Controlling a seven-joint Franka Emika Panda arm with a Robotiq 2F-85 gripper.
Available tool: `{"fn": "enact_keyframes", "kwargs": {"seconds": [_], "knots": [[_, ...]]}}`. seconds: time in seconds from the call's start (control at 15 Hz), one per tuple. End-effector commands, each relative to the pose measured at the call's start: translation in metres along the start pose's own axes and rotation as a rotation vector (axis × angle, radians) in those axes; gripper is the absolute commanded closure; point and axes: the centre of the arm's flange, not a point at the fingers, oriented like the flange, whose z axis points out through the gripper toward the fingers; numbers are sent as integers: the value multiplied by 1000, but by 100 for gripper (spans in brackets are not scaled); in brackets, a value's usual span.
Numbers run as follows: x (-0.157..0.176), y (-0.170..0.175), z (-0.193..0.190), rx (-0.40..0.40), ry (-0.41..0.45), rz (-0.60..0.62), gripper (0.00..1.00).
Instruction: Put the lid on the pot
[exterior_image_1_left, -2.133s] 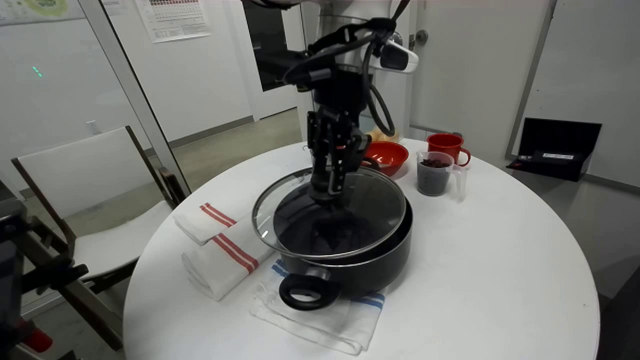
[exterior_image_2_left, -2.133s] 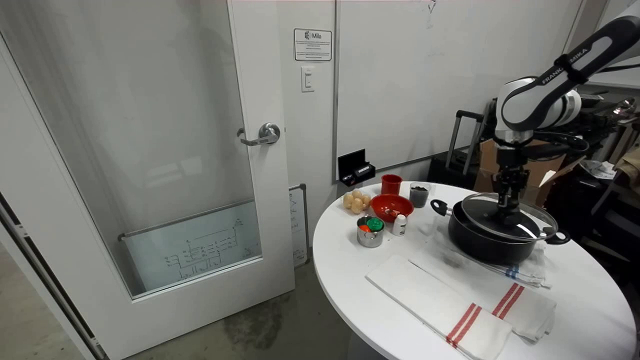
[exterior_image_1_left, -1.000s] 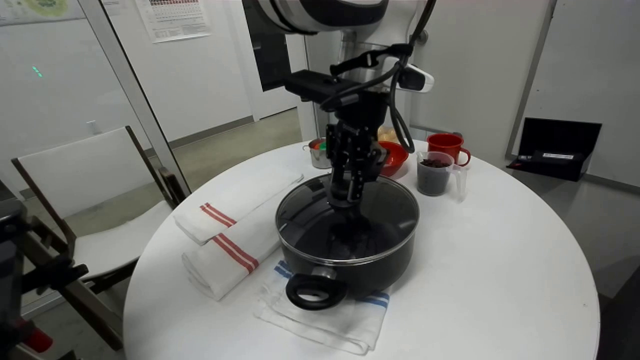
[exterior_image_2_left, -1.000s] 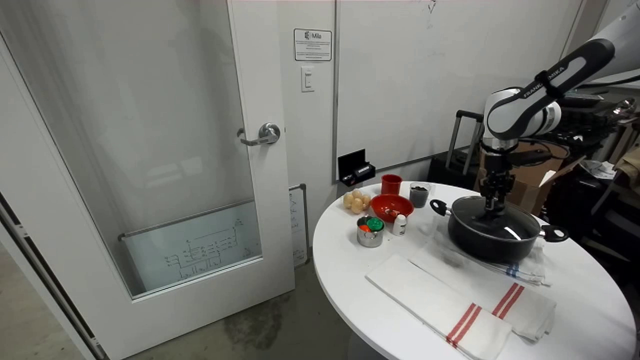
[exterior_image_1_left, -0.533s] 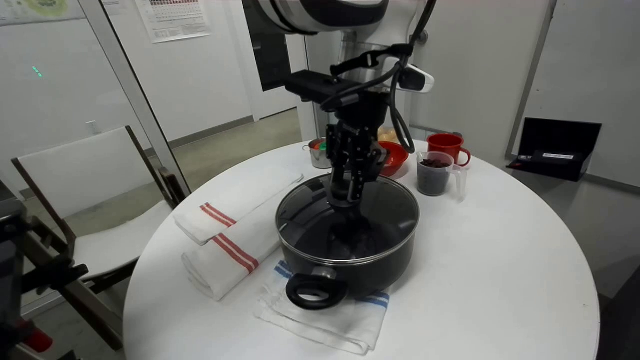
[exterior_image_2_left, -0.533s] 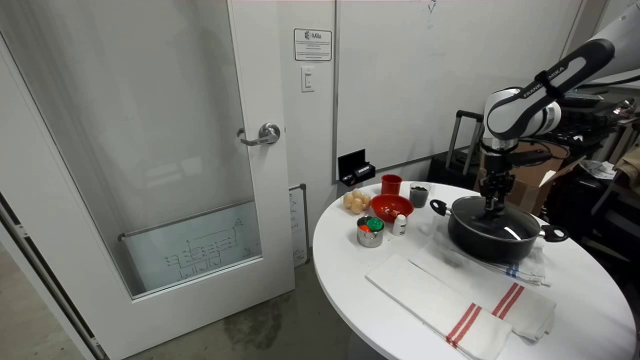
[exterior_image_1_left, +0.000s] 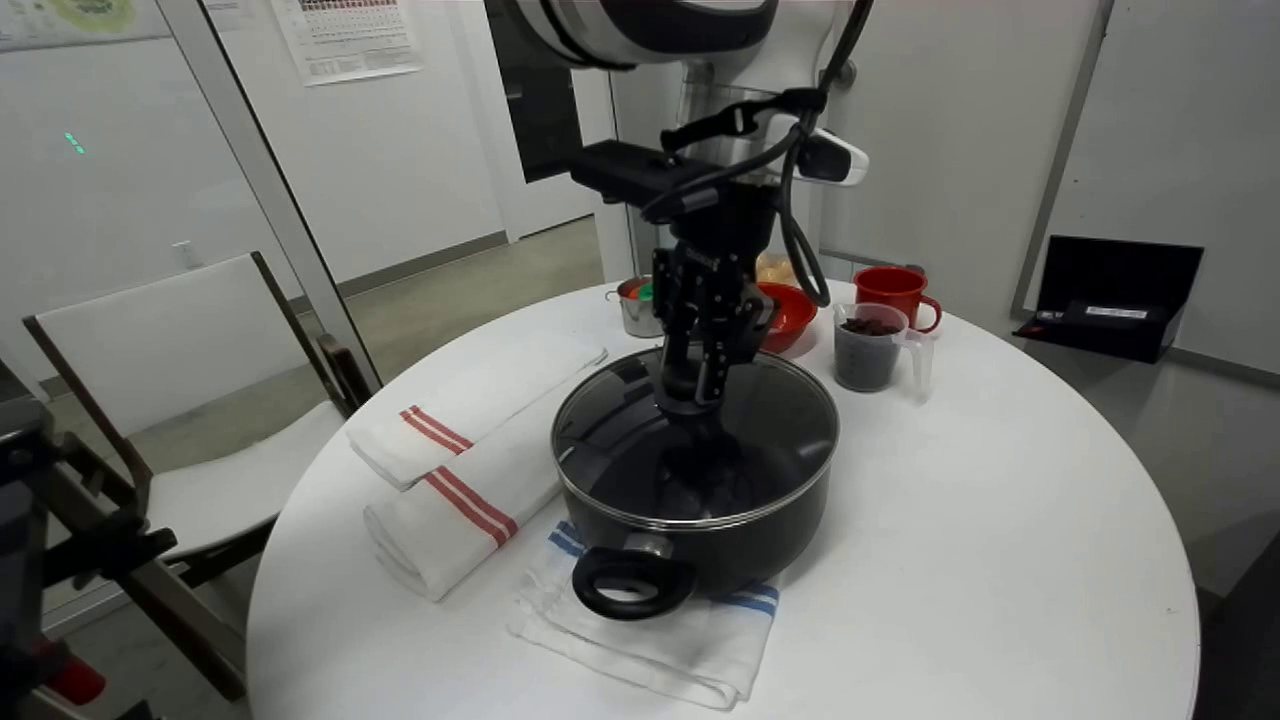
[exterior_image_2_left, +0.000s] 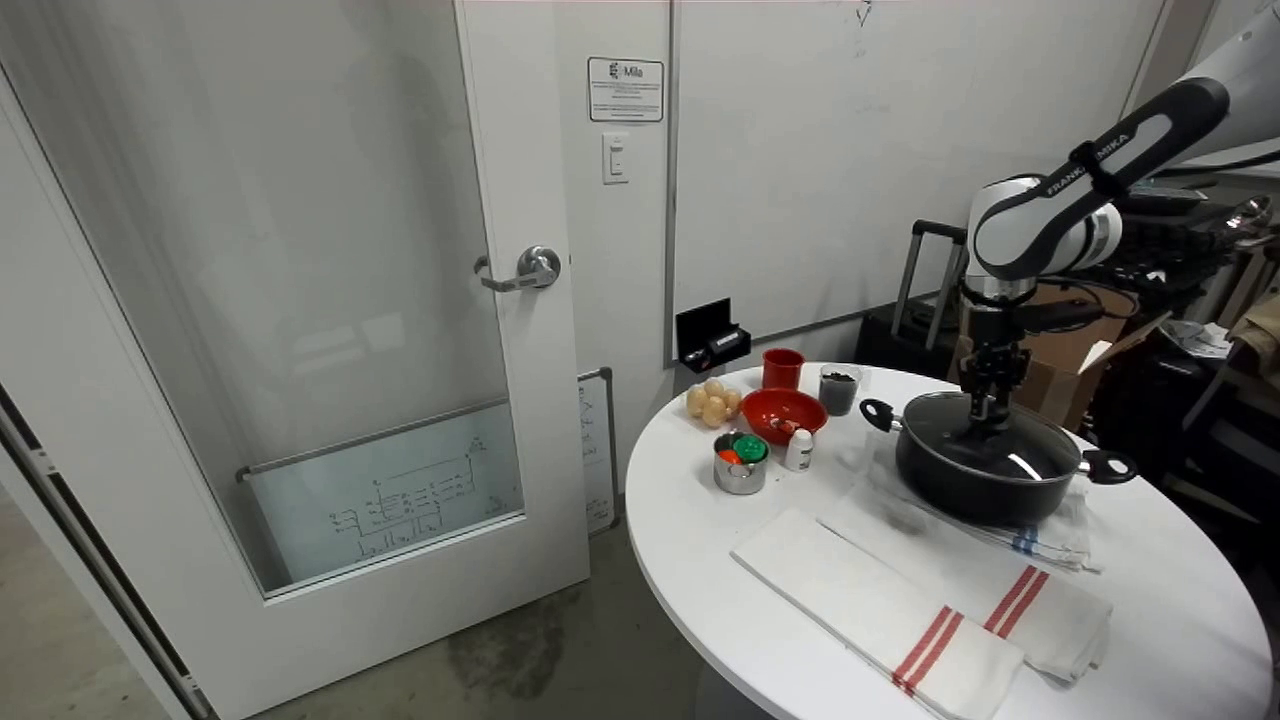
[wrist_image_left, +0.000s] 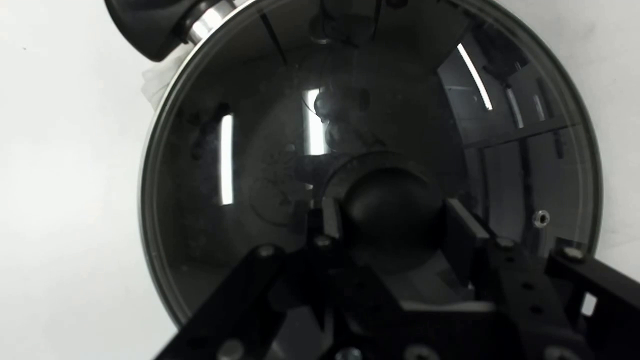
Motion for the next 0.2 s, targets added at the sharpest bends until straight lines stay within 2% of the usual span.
{"fn": "enact_keyframes", "kwargs": {"seconds": [0.0, 0.13], "knots": [[0, 0, 0, 0, 0, 0, 49], [0, 0, 0, 0, 0, 0, 49]]}}
